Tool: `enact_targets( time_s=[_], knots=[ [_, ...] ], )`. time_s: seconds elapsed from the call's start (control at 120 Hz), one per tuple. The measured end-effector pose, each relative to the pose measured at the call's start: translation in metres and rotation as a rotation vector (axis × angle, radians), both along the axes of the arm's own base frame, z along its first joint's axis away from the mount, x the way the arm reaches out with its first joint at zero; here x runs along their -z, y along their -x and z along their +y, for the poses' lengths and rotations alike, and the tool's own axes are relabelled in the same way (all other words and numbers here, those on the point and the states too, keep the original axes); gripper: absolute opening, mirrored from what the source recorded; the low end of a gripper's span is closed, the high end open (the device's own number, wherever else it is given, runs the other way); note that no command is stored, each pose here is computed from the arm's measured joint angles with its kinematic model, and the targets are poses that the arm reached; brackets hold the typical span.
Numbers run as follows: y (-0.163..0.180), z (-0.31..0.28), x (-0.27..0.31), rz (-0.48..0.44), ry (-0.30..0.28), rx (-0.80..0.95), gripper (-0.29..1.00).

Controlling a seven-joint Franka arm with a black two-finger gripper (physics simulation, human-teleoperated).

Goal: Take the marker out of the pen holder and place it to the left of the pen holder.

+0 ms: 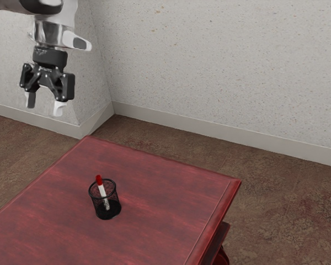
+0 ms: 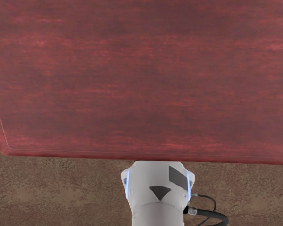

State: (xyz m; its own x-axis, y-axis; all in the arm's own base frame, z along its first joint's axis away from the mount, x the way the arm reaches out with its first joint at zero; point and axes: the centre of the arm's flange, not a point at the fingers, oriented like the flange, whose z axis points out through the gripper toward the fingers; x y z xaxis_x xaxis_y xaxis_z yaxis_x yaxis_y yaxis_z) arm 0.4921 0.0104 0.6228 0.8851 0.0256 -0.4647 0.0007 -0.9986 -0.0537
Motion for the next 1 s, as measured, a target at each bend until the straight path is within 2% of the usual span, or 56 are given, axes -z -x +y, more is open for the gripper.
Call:
enact_targets(
  time_s=[0.092, 0.175, 0.308, 0.408, 0.475, 0.55, 0.683, 0.792, 0.875, 1.0],
  knots=[
    [-0.027, 0.008, 0.002, -0.181, -0.009, 0.002, 0.7],
    [-0.042, 0.017, -0.003, -0.298, -0.01, -0.007, 0.7],
    [-0.049, 0.036, -0.023, -0.431, -0.026, -0.028, 0.7],
    [-0.051, 0.051, -0.029, -0.477, -0.039, -0.048, 0.7],
    [-0.056, 0.062, -0.008, -0.434, -0.058, -0.06, 0.7],
    [-0.069, 0.066, 0.061, -0.293, -0.076, -0.057, 0.7],
    [-0.091, 0.021, 0.168, -0.092, -0.093, 0.021, 0.7],
    [-0.097, 0.029, 0.213, -0.015, -0.099, -0.012, 0.7],
    [-0.098, 0.041, 0.226, 0.002, -0.067, -0.07, 0.7],
    [-0.091, 0.078, 0.232, 0.007, 0.055, -0.239, 0.69]
  ],
)
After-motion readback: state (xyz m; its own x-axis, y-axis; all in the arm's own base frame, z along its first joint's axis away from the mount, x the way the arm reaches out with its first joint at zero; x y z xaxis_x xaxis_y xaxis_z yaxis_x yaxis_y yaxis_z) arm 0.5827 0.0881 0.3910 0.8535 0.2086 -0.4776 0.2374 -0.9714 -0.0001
